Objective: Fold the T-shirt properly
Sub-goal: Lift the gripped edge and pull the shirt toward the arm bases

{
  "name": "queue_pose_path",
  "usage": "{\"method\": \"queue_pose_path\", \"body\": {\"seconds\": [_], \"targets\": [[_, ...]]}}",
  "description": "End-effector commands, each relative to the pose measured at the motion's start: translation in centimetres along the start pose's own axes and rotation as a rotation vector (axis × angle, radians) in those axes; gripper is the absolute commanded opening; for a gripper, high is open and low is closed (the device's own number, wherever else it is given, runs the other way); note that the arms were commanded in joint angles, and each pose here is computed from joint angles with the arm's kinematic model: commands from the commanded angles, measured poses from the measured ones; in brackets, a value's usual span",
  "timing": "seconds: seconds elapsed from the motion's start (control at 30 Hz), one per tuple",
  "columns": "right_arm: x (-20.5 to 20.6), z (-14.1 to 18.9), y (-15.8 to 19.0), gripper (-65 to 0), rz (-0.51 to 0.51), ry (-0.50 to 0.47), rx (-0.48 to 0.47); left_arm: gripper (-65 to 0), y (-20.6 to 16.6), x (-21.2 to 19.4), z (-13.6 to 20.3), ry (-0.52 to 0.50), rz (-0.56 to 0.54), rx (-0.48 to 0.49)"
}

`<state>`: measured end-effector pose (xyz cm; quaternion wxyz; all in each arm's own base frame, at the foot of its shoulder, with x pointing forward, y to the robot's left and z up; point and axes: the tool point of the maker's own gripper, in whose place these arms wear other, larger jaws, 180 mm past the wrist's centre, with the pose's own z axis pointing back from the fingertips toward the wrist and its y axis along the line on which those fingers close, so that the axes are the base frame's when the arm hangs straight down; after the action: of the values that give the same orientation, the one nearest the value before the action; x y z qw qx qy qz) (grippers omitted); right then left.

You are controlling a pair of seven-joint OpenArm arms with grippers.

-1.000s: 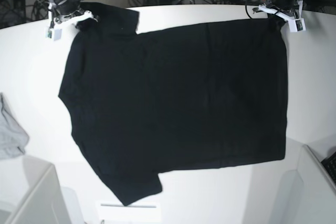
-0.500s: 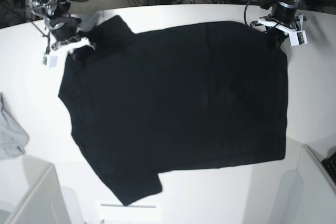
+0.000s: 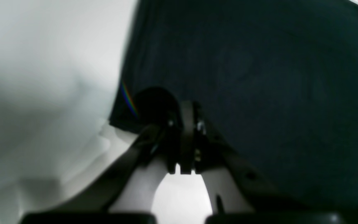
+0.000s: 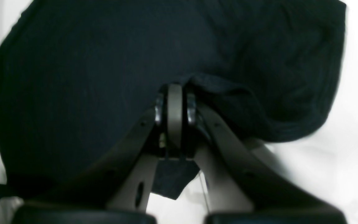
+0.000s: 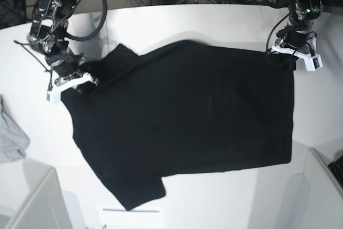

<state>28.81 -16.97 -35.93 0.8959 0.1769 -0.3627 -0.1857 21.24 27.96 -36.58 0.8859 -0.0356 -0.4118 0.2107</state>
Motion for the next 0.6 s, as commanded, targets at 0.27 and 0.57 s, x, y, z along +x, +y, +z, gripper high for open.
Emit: {"method": "queue_pose_path", "body": {"seconds": [0.27,0.57], "targets": [[4.0,-3.4,1.7,-65.0,0.035,-0.021,0.049,-65.0,-0.4,3.0,-0.7,-0.058,0.011,-0.011],[6.6,-5.9,3.5,-65.0,0.045,-0.016,0.082,-65.0,0.4,3.4,-2.9,-0.049,0.059,0.006]]}}
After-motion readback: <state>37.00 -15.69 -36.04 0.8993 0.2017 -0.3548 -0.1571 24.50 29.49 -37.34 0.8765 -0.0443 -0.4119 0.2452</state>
